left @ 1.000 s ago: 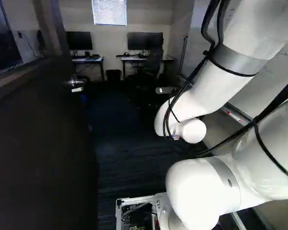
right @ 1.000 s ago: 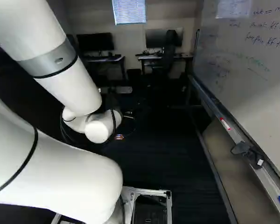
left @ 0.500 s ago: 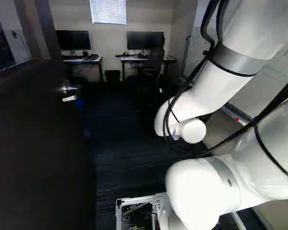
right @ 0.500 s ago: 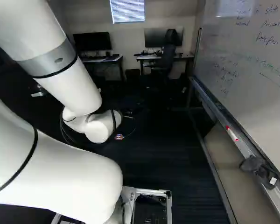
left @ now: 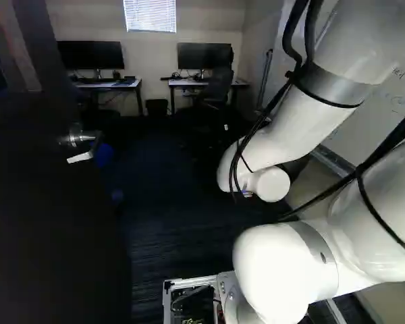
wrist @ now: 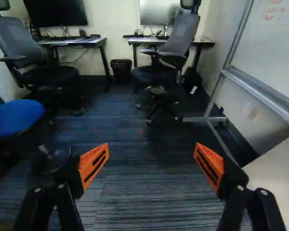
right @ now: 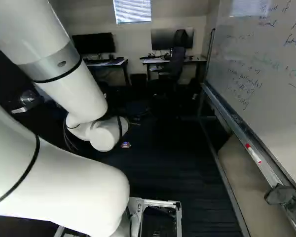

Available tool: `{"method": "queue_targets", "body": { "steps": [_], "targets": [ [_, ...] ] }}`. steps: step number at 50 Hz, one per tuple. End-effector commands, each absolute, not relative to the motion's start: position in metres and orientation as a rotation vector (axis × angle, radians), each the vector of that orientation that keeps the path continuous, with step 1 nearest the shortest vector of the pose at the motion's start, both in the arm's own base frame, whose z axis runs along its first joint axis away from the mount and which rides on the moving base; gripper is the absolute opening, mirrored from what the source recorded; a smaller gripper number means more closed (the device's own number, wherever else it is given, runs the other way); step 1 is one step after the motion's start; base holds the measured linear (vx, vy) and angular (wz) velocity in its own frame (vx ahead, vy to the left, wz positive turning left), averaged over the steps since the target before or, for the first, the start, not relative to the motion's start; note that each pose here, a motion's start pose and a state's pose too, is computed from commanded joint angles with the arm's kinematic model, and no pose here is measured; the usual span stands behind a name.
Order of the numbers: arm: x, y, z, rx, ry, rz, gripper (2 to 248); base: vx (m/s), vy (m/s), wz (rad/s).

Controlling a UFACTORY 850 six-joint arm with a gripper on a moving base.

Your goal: Open the door and move inside

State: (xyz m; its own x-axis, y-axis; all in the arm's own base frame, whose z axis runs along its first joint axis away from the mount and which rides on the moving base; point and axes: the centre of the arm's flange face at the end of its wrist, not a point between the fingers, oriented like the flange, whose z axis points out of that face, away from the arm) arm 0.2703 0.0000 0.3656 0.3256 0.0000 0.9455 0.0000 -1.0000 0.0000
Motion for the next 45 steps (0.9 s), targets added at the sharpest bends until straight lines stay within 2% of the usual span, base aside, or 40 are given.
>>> {"method": "queue_targets", "body": {
  "steps": [45],
  "targets": [
    [0.2703,0.0,0.3656,2.558,0.0,1.824,247,0.19,0.0,-0.011]
  ]
}}
